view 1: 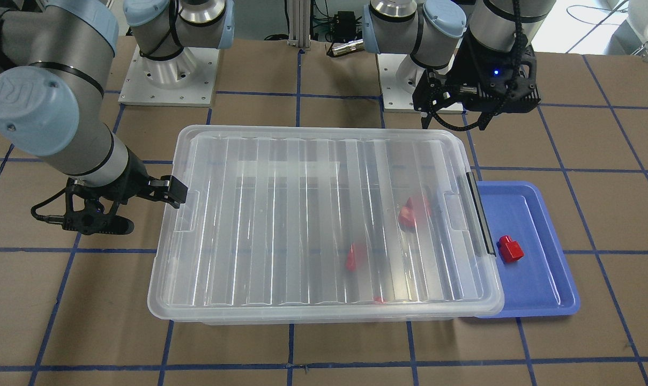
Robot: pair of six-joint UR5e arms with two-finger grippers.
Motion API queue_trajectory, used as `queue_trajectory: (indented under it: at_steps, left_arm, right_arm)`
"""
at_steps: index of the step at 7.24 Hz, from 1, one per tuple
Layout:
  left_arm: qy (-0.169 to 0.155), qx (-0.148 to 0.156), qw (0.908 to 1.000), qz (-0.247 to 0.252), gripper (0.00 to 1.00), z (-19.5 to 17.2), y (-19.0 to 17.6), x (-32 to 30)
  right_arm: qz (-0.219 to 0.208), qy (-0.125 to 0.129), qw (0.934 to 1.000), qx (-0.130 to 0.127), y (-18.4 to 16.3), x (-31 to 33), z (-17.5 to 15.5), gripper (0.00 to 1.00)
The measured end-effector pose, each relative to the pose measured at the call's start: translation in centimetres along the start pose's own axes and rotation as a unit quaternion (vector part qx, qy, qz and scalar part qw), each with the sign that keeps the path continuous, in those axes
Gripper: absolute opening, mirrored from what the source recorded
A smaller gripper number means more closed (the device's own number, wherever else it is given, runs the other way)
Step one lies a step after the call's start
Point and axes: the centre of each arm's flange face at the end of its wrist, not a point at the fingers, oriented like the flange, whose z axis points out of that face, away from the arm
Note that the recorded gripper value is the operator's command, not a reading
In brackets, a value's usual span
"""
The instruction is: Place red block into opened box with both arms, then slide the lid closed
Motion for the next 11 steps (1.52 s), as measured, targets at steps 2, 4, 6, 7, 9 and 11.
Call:
queue_trajectory:
  at_steps: [2, 4, 6, 7, 9, 11]
  left_arm:
    - [0.000, 0.000, 1.0000, 0.000, 1.00, 0.0, 0.1, 0.0]
    - [0.000, 0.000, 1.0000, 0.001, 1.00, 0.0, 0.1, 0.0]
    - [0.001, 0.000, 1.0000, 0.001, 1.00, 0.1, 0.1, -0.1]
    - [0.001, 0.000, 1.0000, 0.001, 1.00, 0.1, 0.1, -0.1]
    - [0.001, 0.000, 1.0000, 0.001, 1.00, 0.1, 0.1, 0.0]
    - [0.001, 0.000, 1.0000, 0.001, 1.00, 0.1, 0.1, 0.0]
  right_arm:
    - [-0.002, 0.000, 1.0000, 0.000, -0.5, 0.1, 0.5, 1.00]
    - [-0.001, 0.000, 1.0000, -0.005, -0.9, 0.1, 1.2, 1.00]
    - [-0.001, 0.001, 1.0000, -0.009, -1.4, 0.1, 1.8, 1.00]
    - [-0.001, 0.001, 1.0000, -0.005, -1.6, 0.1, 1.9, 1.00]
    - [-0.001, 0.009, 1.0000, 0.002, -1.9, 0.4, 1.9, 1.00]
    - [0.000, 0.020, 0.9998, 0.005, -2.1, 0.9, 1.9, 1.00]
